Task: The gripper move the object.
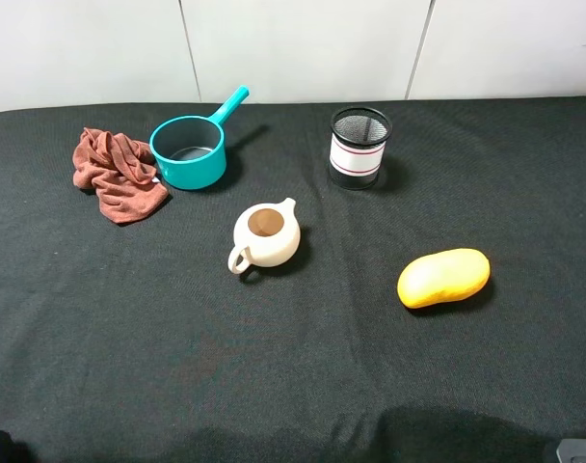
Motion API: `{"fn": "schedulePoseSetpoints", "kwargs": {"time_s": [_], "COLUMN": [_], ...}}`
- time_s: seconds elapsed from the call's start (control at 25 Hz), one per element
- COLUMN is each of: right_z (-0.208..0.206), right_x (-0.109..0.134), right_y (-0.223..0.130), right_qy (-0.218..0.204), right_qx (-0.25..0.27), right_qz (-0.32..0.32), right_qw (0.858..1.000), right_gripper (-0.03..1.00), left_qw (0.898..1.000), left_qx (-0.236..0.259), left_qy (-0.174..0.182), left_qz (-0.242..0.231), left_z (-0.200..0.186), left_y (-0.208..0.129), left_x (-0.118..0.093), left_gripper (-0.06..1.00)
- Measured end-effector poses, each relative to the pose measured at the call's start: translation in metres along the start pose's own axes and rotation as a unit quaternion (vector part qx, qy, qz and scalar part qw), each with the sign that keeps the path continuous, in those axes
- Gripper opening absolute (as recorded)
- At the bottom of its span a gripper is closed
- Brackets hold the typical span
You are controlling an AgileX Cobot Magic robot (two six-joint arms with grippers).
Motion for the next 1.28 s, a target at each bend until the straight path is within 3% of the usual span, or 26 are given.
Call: {"fn": "schedulePoseSetpoints", "kwargs": {"time_s": [0.28,0.64,1.28], "right_z": [0.000,0.000,0.000], "right_x": [0.000,0.000,0.000], "right_y": [0.000,0.000,0.000], "right_qy": [0.000,0.000,0.000], "right_qx": [0.000,0.000,0.000], "right_qz": [0.000,0.000,0.000], "right_qw": [1.000,1.000,1.000], "right_gripper": [0.69,0.69,0.69], "left_qw": [0.997,0.993,0.992], "left_qx": [-0.067,-0.089,-0.090], "left_qy": [-0.020,-0.053,-0.058], "left_qz": [0.009,0.059,0.065], "left_z": [-0.012,-0.003,-0.003], "left_y": [-0.013,-0.008,-0.008], "left_x": [0.005,0.001,0.000], "left_gripper": [0.76,0.76,0.76]}}
Point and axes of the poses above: a point on each arm's last joint axis where the gripper is mounted, z pointing out along that axis toward the gripper, x along the wrist's bending axis when the last joint is at zero, y = z × x, the point moved 2 cm from there along z, pointing out along that axis toward the gripper, and after that the axes turned 8 degrees about -z, right-handed, at the moved point
